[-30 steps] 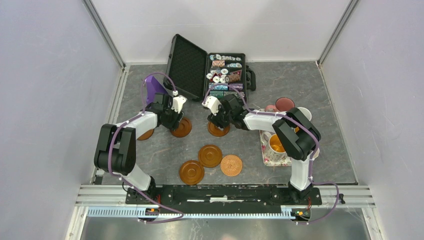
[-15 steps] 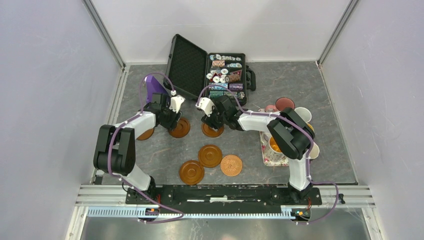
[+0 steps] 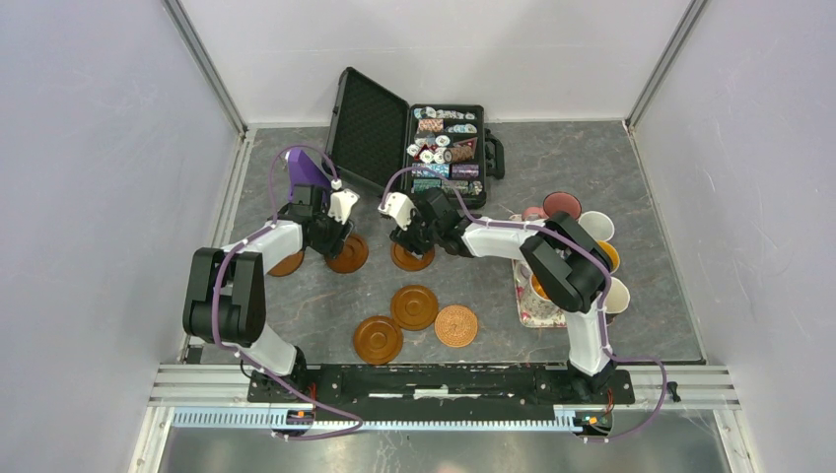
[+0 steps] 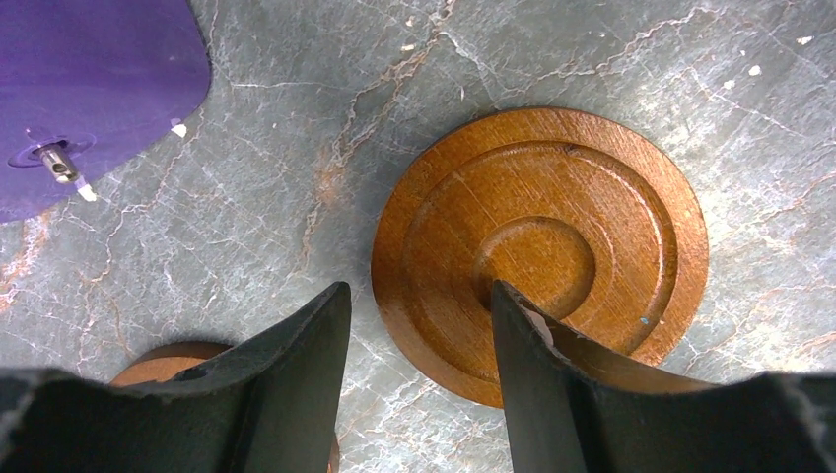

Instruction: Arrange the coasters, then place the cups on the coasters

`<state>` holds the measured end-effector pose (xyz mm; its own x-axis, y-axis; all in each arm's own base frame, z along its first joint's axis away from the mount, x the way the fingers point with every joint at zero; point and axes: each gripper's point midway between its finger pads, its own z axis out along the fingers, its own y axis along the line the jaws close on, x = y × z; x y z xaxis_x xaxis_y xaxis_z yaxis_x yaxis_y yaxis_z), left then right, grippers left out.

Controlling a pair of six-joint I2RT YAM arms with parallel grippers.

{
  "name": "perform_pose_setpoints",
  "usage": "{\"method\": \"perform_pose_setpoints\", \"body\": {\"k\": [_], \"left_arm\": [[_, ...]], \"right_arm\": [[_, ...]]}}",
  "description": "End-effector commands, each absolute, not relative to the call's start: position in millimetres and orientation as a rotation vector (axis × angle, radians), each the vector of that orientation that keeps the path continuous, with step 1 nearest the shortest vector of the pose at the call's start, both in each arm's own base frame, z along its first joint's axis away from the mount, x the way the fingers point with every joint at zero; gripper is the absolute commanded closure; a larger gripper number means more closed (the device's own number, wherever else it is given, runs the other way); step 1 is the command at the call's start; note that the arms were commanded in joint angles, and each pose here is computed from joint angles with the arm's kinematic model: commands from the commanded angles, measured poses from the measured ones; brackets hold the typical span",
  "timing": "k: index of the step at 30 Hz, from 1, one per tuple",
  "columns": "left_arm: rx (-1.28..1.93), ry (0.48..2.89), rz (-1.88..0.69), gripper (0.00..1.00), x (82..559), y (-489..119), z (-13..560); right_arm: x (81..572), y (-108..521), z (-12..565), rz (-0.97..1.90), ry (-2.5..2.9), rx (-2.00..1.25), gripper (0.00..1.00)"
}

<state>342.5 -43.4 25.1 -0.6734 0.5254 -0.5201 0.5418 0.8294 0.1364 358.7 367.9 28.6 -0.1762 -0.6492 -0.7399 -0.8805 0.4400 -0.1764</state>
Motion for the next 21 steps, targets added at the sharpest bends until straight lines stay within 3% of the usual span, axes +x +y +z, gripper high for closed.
{"method": "perform_pose_setpoints", "body": {"k": [1, 8, 17, 21], "left_arm": [[0.819, 2.418, -0.024, 0.38, 343, -41, 34], [0.822, 2.402, -0.041, 0.34, 343, -43, 46], [0.831, 2.319, -0.092, 0.22, 342, -53, 101], [0.960, 2.265, -0.214, 0.17, 316, -69, 126]], "right_arm": [[343, 373, 6, 0.394, 1.974, -1.344, 0.37], [344, 378, 22, 0.411, 1.942, -1.338, 0.36], [356, 389, 102, 0.406, 1.788, -1.318, 0.29], [347, 382, 131, 0.410, 1.734, -1.346, 0.23]]}}
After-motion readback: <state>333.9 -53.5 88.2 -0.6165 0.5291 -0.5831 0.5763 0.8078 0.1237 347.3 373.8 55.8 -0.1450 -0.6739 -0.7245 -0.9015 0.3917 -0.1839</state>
